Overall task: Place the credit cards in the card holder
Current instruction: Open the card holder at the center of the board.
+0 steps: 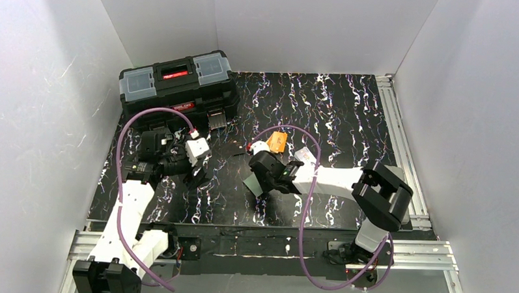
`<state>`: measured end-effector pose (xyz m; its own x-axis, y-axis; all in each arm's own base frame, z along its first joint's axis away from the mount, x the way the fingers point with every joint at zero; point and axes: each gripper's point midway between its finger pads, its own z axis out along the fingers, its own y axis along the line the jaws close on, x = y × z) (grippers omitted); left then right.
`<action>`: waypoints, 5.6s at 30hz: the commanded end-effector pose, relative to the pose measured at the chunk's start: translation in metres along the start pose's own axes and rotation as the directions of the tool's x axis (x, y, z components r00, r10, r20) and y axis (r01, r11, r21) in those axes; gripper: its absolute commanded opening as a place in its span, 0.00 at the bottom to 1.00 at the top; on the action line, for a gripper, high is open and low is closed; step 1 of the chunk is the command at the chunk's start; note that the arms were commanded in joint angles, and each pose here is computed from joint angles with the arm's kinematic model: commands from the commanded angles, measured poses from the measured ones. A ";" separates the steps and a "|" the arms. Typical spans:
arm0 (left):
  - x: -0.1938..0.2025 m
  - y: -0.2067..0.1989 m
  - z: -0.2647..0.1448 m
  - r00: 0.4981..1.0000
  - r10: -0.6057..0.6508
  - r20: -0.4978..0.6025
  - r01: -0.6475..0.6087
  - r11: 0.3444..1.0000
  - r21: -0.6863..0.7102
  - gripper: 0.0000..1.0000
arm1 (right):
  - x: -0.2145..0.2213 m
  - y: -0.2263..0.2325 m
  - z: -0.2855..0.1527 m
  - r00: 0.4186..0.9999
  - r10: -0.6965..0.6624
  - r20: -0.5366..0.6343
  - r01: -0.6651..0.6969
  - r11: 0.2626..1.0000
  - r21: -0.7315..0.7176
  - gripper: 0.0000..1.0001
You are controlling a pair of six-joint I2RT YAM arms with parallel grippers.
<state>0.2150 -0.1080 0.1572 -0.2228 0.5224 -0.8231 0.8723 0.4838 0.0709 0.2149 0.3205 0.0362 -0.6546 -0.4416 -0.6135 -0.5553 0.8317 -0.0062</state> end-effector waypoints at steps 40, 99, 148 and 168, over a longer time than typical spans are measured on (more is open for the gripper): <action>-0.089 -0.070 0.056 0.928 -0.371 0.033 0.292 0.778 0.556 0.98 | -0.114 0.054 -0.183 0.726 -0.140 0.674 0.448 0.839 -0.309 0.01; -0.134 -0.019 0.030 0.876 -0.434 0.209 0.368 0.883 0.290 0.00 | -0.135 0.051 -0.229 0.684 -0.133 0.717 0.330 0.933 -0.142 0.70; -0.171 -0.045 0.023 0.877 0.237 0.417 -0.232 0.971 -0.065 0.00 | -0.195 -0.012 -0.193 0.564 0.796 0.219 -0.592 0.575 -0.565 0.53; -0.166 -0.064 0.019 0.833 0.354 0.425 -0.363 0.930 -0.063 0.00 | -0.197 -0.004 -0.173 0.525 0.845 0.101 -0.695 0.494 -0.523 0.47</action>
<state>0.2285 -0.2258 0.2631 0.1926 0.3653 -0.9107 0.8454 0.4094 0.3430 0.2469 0.3464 0.2733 -0.7856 0.4473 -0.4275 -0.1162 0.5720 0.8120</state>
